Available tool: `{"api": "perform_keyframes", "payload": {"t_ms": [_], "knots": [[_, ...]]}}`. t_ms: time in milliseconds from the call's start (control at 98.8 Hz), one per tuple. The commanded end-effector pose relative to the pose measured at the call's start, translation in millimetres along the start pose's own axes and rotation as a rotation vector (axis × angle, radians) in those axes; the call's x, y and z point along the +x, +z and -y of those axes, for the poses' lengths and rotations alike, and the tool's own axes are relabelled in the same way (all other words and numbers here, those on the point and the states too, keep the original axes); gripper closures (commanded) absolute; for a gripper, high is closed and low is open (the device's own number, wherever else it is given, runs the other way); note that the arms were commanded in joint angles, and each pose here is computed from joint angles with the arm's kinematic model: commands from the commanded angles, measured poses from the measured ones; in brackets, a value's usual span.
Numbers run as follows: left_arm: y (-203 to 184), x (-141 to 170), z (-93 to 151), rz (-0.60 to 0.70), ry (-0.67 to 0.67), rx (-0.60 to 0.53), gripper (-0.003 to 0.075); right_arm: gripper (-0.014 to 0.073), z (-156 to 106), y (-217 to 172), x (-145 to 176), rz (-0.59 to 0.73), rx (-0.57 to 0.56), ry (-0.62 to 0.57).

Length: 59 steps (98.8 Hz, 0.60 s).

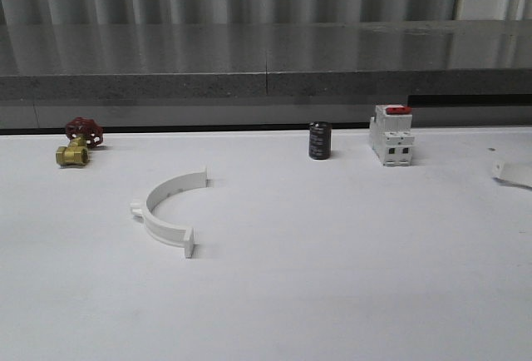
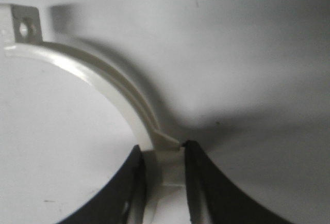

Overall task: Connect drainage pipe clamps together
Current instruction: 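Grasp the second clamp's end tab with the right gripper and lift, then carry the clamp to the first half and join their ends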

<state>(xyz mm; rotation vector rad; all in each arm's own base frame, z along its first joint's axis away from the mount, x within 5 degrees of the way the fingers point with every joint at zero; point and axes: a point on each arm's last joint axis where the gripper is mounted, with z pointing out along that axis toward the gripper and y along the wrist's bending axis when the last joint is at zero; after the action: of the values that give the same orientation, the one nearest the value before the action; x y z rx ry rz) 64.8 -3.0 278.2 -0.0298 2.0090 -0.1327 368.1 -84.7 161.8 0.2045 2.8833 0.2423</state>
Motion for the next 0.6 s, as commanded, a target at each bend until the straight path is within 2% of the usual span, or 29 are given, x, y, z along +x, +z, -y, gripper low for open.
{"api": "perform_keyframes", "payload": {"t_ms": [0, 172, 384, 587], "knots": [[-2.9, -13.4, 2.8, 0.088, -0.004, 0.024, 0.0741, 0.0504, -23.3, -36.7, -10.0, 0.113, -0.033, -0.007], [-2.9, -13.4, 2.8, 0.088, -0.004, 0.024, 0.0741, 0.0504, -75.4, -61.8, -7.2, 0.172, -0.050, -0.042], [-2.9, -13.4, 2.8, 0.088, -0.004, 0.024, 0.0741, 0.0504, -162.5, -69.5, 5.6, 0.193, -0.031, -0.115], [-2.9, -13.4, 2.8, 0.088, -0.004, 0.024, 0.0741, 0.0504, -233.0, -75.1, 13.4, 0.271, -0.017, -0.095]]}}
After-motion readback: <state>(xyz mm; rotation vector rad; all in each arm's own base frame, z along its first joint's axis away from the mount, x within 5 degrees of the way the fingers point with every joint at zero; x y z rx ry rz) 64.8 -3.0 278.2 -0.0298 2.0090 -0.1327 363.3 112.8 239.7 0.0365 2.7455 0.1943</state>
